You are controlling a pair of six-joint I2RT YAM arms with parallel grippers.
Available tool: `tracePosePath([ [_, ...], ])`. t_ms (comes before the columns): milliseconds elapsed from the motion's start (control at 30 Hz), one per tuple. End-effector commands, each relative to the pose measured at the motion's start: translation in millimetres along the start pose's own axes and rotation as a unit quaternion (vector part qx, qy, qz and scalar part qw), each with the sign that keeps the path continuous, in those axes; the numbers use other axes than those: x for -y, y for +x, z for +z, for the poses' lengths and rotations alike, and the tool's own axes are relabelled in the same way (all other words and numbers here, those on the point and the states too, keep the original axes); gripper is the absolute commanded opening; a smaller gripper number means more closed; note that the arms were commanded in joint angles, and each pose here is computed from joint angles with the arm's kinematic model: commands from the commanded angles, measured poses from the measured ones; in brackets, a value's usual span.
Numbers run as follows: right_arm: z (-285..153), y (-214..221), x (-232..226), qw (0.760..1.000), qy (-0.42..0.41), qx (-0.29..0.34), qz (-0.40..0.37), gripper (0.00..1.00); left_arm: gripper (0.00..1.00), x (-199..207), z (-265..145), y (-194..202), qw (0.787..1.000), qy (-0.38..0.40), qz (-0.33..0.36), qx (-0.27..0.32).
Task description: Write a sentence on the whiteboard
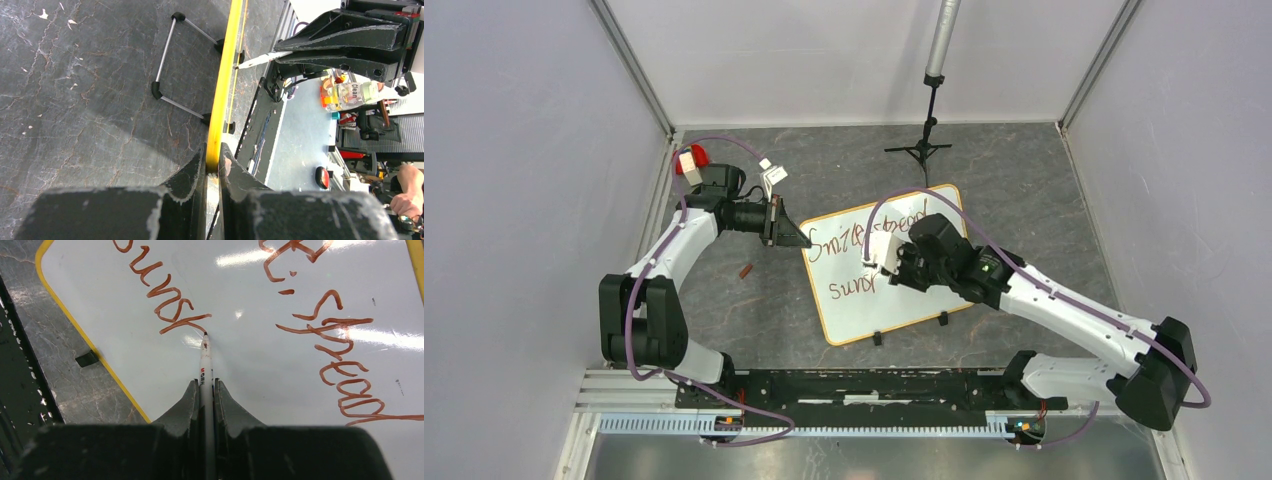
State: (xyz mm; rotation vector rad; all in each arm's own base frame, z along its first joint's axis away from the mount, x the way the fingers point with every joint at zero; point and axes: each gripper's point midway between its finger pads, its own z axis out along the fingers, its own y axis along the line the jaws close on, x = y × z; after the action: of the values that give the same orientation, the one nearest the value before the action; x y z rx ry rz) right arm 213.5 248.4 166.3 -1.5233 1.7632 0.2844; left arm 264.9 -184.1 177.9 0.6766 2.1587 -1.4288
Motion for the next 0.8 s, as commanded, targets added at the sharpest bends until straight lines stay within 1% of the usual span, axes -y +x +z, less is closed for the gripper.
tracePosePath([
  [0, -4.4, 6.2, 1.2, 1.000, 0.005, -0.005, -0.008, 0.00, 0.03, -7.1, 2.9, -9.4, 0.999, -0.020, 0.028, 0.002],
  [300, 1.6, 17.1, -24.7, 0.998, -0.050, -0.015, -0.026, 0.00, 0.02, -8.0, 2.9, -9.0, 0.999, -0.021, 0.027, 0.002],
  [467, -8.4, 2.6, -16.9, 0.999, -0.037, 0.004, -0.032, 0.00, 0.02, -8.0, 2.9, -9.5, 0.999, -0.021, 0.027, 0.002],
  [600, -18.8, -9.6, -3.3, 0.999, -0.004, 0.021, -0.031, 0.00, 0.02, -6.4, 3.3, -10.0, 0.999, -0.018, 0.028, 0.002],
  [767, -16.9, -10.6, 7.2, 0.999, 0.021, 0.016, -0.020, 0.00, 0.02, -5.3, 2.5, -11.1, 0.999, -0.018, 0.030, 0.003],
])
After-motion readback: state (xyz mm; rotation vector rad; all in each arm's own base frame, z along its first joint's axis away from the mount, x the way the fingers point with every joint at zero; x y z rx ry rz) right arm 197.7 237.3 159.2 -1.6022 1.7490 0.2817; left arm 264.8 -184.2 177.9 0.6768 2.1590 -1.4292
